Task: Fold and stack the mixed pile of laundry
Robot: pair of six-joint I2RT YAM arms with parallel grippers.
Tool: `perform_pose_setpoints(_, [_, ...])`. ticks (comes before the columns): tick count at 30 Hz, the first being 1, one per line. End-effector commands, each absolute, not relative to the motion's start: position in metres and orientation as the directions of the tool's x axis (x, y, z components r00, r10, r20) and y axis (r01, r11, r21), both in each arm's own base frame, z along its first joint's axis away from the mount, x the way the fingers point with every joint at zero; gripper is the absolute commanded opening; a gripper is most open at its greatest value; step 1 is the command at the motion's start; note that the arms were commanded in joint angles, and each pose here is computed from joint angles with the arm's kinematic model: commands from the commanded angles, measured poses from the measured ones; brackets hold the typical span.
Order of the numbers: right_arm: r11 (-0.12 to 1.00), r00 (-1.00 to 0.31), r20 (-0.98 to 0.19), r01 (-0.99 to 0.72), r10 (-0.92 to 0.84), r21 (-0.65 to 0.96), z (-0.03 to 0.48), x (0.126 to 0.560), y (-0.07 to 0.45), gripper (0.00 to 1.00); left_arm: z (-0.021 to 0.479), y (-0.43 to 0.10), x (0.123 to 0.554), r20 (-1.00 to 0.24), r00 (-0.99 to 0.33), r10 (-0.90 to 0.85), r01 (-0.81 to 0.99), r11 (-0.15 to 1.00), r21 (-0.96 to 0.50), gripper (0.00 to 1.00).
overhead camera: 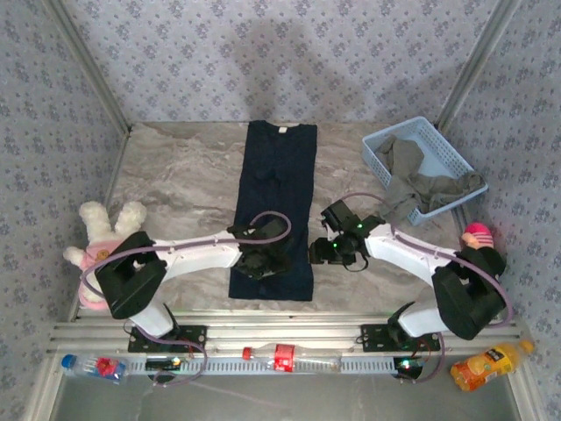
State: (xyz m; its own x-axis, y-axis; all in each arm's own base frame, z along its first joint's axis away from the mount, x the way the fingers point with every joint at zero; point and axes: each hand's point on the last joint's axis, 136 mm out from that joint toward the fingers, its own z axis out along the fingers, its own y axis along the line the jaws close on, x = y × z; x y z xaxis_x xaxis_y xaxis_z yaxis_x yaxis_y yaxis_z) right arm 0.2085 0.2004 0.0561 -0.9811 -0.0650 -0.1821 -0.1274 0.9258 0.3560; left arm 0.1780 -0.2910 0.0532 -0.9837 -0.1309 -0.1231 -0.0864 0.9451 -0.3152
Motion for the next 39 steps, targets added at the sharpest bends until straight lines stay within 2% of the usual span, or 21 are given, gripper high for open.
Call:
perform_pose_setpoints(1, [0.917,-0.988,-0.135,-0.118,-0.070,0.382,0.058,0.187,0.203,0.59,0.095,-0.274,0.183,-0.197,-0.967,-0.162,-0.095,0.945,-0.313,0.77])
perform_pose_setpoints(5, [0.910,-0.995,-0.090,-0.066,-0.032,0.410,0.052,0.169,0.210,0.59,0.101,-0.238,0.180,-0.200,-0.948,-0.246,-0.166,0.923,-0.347,0.86])
perform_pose_setpoints(9, [0.898,-0.998,-0.061,-0.023,0.004,0.440,0.047,0.157,0.226,0.57,0.086,-0.207,0.166,-0.115,-0.936,-0.334,-0.257,0.867,-0.426,0.86])
perform_pose_setpoints(16, [0.911,-0.998,-0.044,0.020,0.041,0.413,0.029,0.149,0.252,0.55,0.055,-0.174,0.133,-0.004,-0.919,-0.395,-0.334,0.782,-0.527,0.77])
perform_pose_setpoints(22, [0.933,-0.995,-0.062,0.054,0.082,0.355,0.022,0.147,0.260,0.52,0.040,-0.168,0.114,0.037,-0.944,-0.327,-0.301,0.814,-0.497,0.71])
perform_pose_setpoints(29, [0.939,-0.993,-0.080,0.057,0.089,0.338,0.021,0.143,0.275,0.43,0.035,-0.186,0.119,0.052,-0.961,-0.270,-0.256,0.809,-0.529,0.51])
perform_pose_setpoints(31, [0.939,-0.991,-0.088,0.065,0.100,0.339,0.021,0.144,0.276,0.39,0.033,-0.188,0.122,0.056,-0.966,-0.254,-0.246,0.821,-0.515,0.39])
perform_pose_setpoints(33, [0.937,-0.989,-0.098,0.071,0.111,0.343,0.022,0.146,0.277,0.31,0.032,-0.190,0.125,0.049,-0.970,-0.238,-0.230,0.836,-0.498,0.20])
perform_pose_setpoints(36, [0.930,-0.987,-0.118,0.062,0.112,0.361,0.027,0.152,0.283,0.13,0.036,-0.189,0.129,0.036,-0.975,-0.220,-0.211,0.859,-0.466,0.00])
perform_pose_setpoints(39, [0.923,-0.984,-0.146,0.039,0.102,0.384,0.043,0.161,0.290,0.00,0.053,-0.189,0.136,0.012,-0.977,-0.211,-0.194,0.873,-0.448,0.00])
